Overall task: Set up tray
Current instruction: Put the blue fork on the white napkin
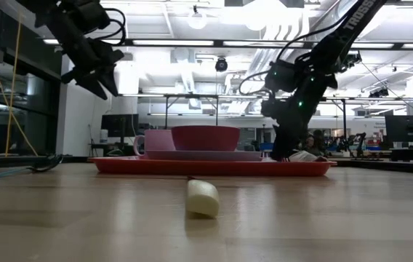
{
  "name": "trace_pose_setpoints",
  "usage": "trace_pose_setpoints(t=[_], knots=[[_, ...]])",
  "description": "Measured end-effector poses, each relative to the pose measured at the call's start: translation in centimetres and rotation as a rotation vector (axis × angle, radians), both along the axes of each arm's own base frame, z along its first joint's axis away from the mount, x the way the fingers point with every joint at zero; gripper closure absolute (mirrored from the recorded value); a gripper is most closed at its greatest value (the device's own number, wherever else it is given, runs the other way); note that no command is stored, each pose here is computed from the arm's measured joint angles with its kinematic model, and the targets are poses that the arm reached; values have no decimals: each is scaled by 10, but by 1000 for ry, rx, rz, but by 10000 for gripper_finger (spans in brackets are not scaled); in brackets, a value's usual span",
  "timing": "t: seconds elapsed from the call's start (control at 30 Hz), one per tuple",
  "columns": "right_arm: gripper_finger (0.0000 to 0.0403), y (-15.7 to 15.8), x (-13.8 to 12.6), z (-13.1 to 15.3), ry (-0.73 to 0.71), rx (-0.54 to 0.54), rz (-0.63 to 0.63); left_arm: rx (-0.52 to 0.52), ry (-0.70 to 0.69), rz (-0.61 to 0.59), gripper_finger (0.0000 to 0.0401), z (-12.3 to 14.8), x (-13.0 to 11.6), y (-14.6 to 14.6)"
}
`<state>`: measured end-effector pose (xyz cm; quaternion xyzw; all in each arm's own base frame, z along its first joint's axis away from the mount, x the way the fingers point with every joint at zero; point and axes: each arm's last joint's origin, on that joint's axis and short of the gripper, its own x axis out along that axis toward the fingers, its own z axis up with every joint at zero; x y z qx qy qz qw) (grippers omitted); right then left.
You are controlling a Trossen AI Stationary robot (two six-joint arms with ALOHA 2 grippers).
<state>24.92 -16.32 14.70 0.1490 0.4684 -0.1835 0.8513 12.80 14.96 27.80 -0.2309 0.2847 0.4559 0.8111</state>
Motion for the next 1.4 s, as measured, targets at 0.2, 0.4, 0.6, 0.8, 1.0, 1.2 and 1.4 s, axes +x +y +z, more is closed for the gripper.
trace_pose_setpoints(t=[0.2, 0.4, 0.6, 0.8, 1.0, 1.2, 1.4], knots=[[269, 1, 3, -9, 8, 26, 4, -3, 3, 1, 180, 0, 0, 0], [269, 3, 11, -18, -1, 47, 25, 2, 9, -6, 180, 0, 0, 0], [269, 7, 17, -18, -6, 42, 64, 5, 14, -12, 180, 0, 0, 0], [269, 7, 19, -17, -29, 57, 101, 6, 13, -12, 180, 0, 0, 0], [269, 8, 19, -17, -39, 75, 121, 6, 13, -12, 180, 0, 0, 0], [269, 9, 19, -17, -46, 87, 136, 7, 13, -12, 180, 0, 0, 0], [269, 8, 19, -17, -49, 76, 149, 8, 12, -11, 180, 0, 0, 0]])
